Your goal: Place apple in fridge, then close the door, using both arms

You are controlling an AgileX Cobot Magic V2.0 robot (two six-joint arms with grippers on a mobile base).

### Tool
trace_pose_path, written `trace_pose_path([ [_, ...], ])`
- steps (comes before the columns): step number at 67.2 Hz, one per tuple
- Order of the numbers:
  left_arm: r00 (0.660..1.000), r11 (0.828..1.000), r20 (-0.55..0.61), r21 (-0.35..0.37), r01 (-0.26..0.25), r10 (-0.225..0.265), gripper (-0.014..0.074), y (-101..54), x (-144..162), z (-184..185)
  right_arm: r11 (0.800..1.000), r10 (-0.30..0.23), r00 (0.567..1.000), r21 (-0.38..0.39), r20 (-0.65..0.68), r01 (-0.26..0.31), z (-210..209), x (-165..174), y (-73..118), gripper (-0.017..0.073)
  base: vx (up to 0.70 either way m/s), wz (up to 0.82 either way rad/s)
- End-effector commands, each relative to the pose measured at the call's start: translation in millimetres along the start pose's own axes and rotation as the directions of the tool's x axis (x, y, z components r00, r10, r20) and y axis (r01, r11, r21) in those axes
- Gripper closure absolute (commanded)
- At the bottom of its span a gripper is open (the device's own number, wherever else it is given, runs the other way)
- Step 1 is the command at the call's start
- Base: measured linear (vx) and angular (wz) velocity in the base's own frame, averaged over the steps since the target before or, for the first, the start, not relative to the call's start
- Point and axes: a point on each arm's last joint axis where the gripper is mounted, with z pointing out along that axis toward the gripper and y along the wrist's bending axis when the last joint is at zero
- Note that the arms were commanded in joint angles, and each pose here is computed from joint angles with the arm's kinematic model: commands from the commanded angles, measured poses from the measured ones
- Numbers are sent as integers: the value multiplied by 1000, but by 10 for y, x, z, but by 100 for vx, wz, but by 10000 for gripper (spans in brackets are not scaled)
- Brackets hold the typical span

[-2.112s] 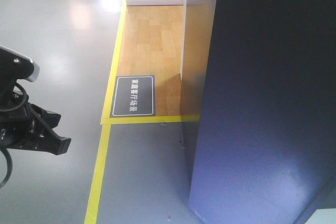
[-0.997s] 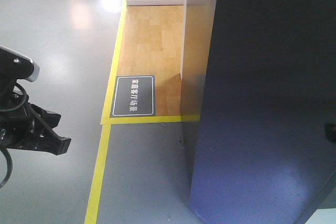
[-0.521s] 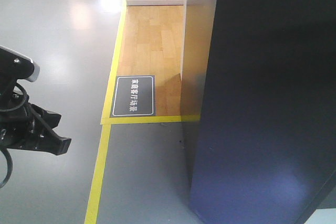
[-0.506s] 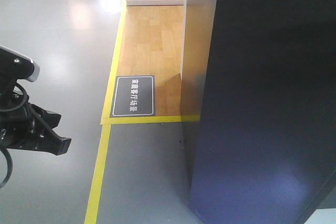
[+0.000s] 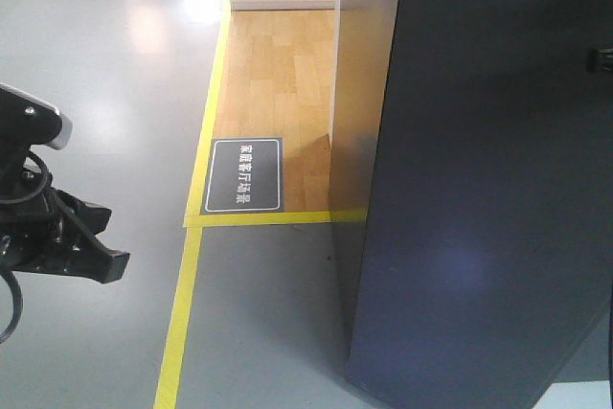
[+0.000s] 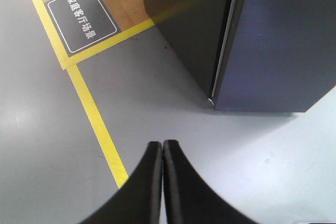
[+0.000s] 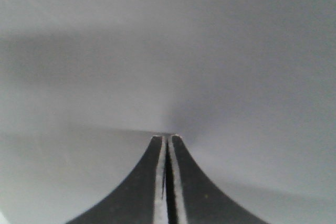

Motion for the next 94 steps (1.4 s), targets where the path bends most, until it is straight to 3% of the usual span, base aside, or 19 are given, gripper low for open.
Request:
trace_pose_path([
  [1, 995, 1000, 97, 5, 7, -7, 600, 1, -118, -103, 1000, -6, 991, -6, 137, 7, 78, -316, -15, 562, 0, 0],
  [28, 995, 1000, 97, 5, 7, -7, 600, 1, -118, -103, 1000, 3, 990, -2, 140, -3, 680, -552, 12, 562, 0, 0],
  [52, 995, 1000, 97, 5, 7, -7, 600, 1, -118, -103, 1000, -16, 988, -13, 153, 18, 910, -504, 48, 562, 0, 0],
  [75, 995, 1000, 96, 5, 7, -7, 600, 1, -117, -103, 1000, -7, 996, 16, 92, 5, 743, -529, 0, 562, 0, 0],
  [84, 995, 1000, 96, 5, 7, -7, 600, 1, -117, -103, 999, 35, 999, 24, 31, -35, 540, -564, -14, 562, 0, 0],
  [88, 995, 1000, 96, 5, 7, -7, 600, 1, -117, -103, 1000, 19, 999, 16, -39, -19, 459, -535, 20, 562, 0, 0],
  [94, 995, 1000, 96, 5, 7, -7, 600, 1, -117, -103, 999, -50, 988, -21, -144, 47, 346, -479, 76, 562, 0, 0],
])
